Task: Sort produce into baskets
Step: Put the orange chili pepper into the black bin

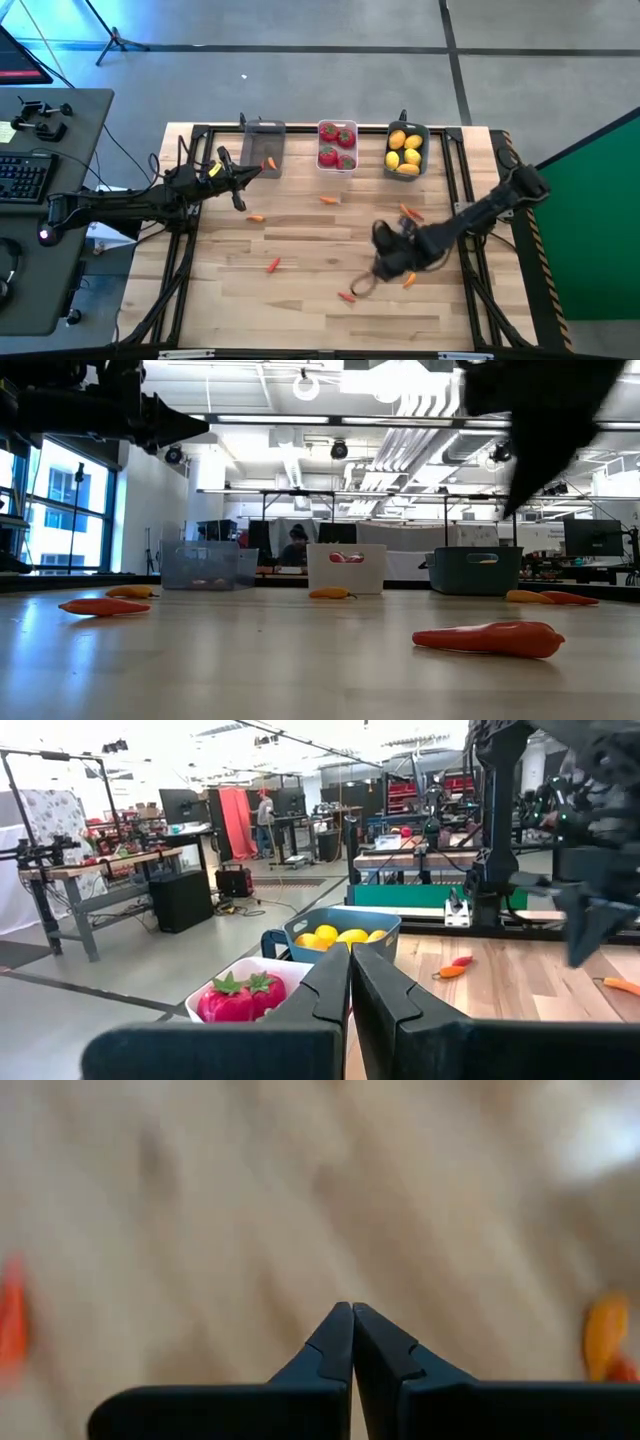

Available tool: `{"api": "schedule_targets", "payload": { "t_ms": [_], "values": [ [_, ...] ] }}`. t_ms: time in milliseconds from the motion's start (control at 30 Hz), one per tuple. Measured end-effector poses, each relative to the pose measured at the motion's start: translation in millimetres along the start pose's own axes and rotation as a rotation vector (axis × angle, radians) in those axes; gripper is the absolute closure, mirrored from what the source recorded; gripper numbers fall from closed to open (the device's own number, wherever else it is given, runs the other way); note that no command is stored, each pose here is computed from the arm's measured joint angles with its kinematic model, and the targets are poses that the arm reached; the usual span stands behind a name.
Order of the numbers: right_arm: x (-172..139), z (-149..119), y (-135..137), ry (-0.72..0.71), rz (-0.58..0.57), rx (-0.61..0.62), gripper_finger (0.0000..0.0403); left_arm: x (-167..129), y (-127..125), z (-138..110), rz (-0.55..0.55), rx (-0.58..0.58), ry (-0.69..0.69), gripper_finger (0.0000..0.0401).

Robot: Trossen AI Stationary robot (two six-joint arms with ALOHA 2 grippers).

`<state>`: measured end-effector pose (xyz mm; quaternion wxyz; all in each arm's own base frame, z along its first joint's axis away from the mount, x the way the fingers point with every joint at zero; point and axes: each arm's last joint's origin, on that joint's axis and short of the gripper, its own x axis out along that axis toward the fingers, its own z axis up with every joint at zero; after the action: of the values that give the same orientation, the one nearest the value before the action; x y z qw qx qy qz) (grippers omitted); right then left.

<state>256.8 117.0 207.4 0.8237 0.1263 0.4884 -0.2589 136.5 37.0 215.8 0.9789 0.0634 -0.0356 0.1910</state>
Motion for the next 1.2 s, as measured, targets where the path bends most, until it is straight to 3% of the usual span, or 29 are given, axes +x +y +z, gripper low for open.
{"api": "schedule_targets", "payload": {
  "t_ms": [133,267,400,567,667,1200],
  "values": [
    [-15.4,-23.5,11.3,0.188,0.101,-0.122,0.0403,0.0,-0.1,-0.4,-0.001,0.004,0.004,0.0401],
    [-22.1,-37.6,18.1,0.301,0.176,-0.162,0.0391,0.0,-0.1,-0.5,-0.001,0.003,0.005,0.0401],
    [-25.7,-44.2,21.8,0.338,0.224,-0.239,0.0341,0.0,-0.1,-0.5,-0.001,0.003,0.005,0.0401],
    [-28.0,-52.3,23.2,0.357,0.271,-0.424,0.0263,0.0,-0.2,-1.7,-0.002,0.011,0.018,0.0401],
    [-22.5,-61.0,19.1,0.381,0.262,-0.495,0.0239,0.0,-0.4,-2.9,-0.004,0.013,0.029,0.0401],
    [14.4,-92.8,-0.8,0.441,0.310,-0.673,0.0242,-0.1,-0.5,-4.5,-0.006,0.016,0.046,0.0401]
  ]
}}
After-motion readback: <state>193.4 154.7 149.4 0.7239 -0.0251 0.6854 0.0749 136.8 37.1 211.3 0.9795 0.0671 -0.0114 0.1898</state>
